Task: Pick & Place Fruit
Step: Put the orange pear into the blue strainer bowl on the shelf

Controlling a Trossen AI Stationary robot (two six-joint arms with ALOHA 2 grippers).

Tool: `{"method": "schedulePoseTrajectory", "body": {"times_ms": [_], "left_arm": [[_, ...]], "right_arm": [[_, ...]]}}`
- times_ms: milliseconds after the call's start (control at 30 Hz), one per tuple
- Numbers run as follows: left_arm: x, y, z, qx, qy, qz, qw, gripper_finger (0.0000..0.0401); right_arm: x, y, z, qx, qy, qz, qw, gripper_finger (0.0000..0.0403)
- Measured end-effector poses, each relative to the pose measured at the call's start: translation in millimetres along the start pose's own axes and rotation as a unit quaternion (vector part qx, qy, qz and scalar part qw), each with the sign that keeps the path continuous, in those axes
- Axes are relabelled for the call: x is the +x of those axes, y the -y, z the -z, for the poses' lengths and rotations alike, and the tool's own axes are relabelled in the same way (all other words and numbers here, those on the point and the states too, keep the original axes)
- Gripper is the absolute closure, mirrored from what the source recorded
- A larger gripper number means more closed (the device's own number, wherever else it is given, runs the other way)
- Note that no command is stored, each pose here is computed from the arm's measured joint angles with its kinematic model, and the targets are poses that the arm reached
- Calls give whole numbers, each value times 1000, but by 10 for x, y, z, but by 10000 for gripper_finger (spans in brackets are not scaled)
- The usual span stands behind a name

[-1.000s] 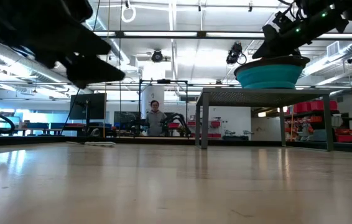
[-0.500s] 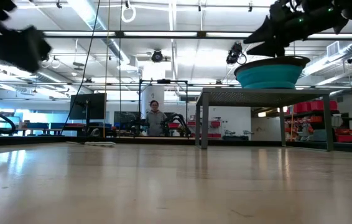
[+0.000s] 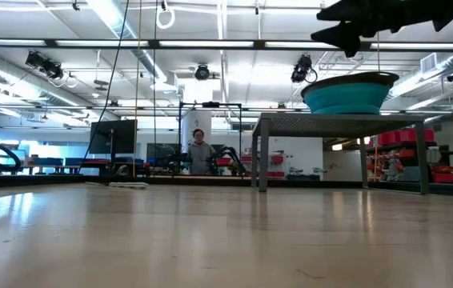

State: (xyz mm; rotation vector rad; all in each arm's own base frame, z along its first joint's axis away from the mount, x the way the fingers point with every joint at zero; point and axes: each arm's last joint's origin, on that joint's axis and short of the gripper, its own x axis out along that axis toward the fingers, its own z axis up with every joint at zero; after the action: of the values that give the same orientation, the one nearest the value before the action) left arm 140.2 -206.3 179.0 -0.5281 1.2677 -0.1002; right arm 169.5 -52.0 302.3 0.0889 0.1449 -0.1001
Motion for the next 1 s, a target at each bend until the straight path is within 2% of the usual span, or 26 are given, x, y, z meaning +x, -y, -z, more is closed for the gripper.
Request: {"method": "schedulePoseTrajectory", "body": {"times_ms": [200, 333, 433, 533, 633, 700, 1000], "left_arm": [[18, -3, 177, -50, -58, -17, 997, 118], [8, 1, 269, -74, -65, -28, 995, 118], [4, 3, 304, -80, -47, -33, 995, 118], [-1, -27, 319, -77, -16, -54, 995, 118], [10, -81, 319, -80, 10, -87, 993, 118], [40, -81, 317, -73, 18, -90, 993, 118], [272, -17, 346, -29, -7, -84, 996, 118]], "right_arm": [[29, -158, -2, -24, 4, -10, 1000, 135], [46, -245, 50, -26, -1, -32, 999, 135], [74, -292, 164, -33, -9, -39, 999, 135], [81, -311, 198, -45, -9, -25, 999, 135], [90, -338, 237, -49, -12, -32, 998, 135], [95, -370, 236, -56, 1, -42, 998, 135], [85, -543, 186, -65, 56, -89, 992, 135]]}}
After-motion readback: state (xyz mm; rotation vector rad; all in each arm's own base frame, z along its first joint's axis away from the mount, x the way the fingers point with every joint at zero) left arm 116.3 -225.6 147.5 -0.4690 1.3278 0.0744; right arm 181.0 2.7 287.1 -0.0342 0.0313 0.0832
